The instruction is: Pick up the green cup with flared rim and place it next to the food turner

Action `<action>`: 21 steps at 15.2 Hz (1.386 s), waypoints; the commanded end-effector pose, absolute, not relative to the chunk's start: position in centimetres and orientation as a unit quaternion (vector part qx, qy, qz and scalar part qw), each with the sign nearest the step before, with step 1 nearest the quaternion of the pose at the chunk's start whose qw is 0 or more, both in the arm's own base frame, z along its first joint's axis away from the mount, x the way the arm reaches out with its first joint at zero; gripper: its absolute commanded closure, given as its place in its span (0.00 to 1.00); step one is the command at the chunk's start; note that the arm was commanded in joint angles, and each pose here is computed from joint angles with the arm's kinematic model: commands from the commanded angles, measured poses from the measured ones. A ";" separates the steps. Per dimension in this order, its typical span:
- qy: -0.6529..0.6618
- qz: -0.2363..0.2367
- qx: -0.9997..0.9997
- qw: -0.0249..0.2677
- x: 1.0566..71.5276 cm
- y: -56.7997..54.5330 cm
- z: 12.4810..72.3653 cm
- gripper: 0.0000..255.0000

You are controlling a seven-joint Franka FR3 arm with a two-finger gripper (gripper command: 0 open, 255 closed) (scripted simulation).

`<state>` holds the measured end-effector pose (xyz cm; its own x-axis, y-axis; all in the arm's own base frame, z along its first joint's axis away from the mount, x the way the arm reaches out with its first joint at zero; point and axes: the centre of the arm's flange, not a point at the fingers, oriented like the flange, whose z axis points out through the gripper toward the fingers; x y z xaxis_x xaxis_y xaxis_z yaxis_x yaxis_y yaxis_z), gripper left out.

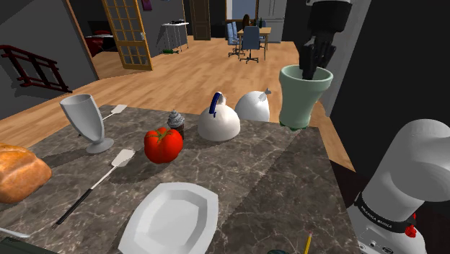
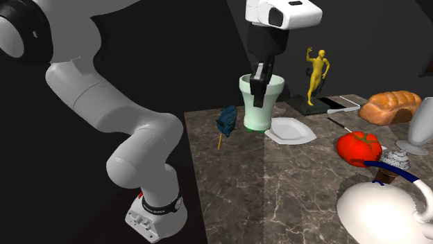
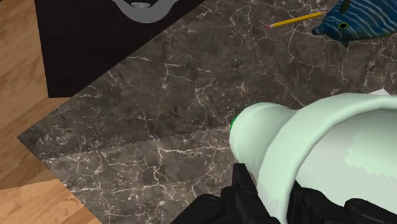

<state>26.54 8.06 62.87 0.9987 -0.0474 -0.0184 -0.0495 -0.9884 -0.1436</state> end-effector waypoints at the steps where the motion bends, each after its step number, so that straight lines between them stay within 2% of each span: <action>1: 0.024 0.007 -0.997 0.073 28.3 9.9 62.9 1.00; 21: 0.024 0.007 -0.997 0.073 45.1 30.2 63.0 1.00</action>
<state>44.37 29.47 62.98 0.9988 -0.0459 -0.0191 -0.0482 -0.9885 -0.1432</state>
